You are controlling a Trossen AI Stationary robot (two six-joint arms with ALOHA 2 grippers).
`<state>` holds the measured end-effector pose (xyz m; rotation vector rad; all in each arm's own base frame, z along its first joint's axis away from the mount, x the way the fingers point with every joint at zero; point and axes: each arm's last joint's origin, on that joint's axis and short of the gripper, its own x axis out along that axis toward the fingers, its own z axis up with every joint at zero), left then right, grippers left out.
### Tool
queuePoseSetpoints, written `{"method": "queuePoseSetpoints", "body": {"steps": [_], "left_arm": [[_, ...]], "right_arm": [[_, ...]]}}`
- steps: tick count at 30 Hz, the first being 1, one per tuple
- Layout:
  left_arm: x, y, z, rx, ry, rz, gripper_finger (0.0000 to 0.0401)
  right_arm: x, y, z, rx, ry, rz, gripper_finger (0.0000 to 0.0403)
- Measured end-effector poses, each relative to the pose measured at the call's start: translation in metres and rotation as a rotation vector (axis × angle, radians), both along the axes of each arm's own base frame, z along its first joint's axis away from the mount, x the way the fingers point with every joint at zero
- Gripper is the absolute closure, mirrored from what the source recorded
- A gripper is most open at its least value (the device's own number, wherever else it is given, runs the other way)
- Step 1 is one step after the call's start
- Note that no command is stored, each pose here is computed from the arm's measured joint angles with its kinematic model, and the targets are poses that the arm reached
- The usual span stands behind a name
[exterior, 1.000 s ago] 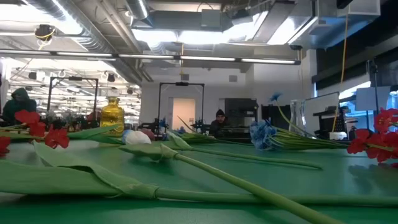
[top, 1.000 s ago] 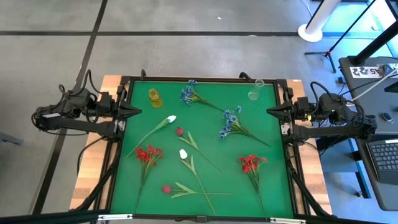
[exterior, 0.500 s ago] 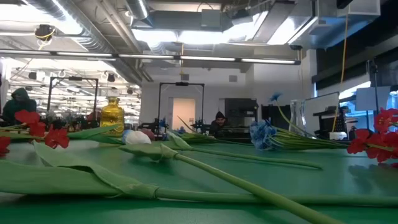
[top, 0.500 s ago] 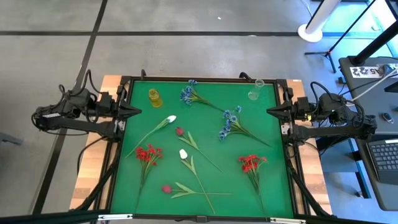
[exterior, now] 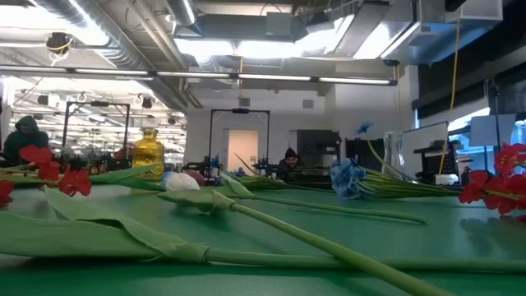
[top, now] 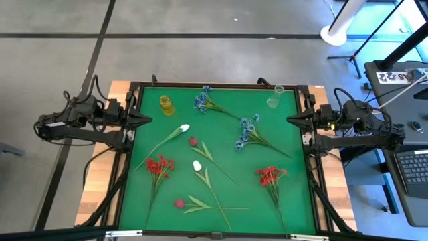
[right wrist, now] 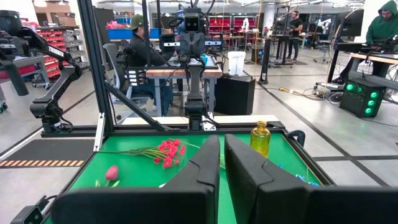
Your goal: Sort flowers into vase by color
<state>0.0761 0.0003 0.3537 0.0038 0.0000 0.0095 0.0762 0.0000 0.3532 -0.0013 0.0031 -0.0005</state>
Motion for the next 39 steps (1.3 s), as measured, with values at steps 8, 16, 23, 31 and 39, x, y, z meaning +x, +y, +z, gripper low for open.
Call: {"method": "queuePoseSetpoints", "body": {"steps": [8,16,23,31,39], "left_arm": [[0.0,0.0,0.0,0.0,0.0,0.0,0.0401],[0.0,0.0,0.0,0.0,0.0,-0.001,0.0401],[0.0,0.0,0.0,0.0,0.0,-0.001,0.0401],[0.0,0.0,0.0,0.0,0.0,-0.001,0.0401],[0.0,0.0,0.0,0.0,0.0,0.0,0.0401]], "right_arm": [[0.0,0.0,0.0,0.0,0.0,0.0,0.0377],[0.0,0.0,0.0,0.0,0.0,0.0,0.0377],[0.0,0.0,0.0,0.0,0.0,0.0,0.0377],[0.001,-0.003,0.0,-0.031,0.006,-0.106,0.0377],[0.013,-0.004,-0.01,0.253,0.108,-0.153,0.0377]]}}
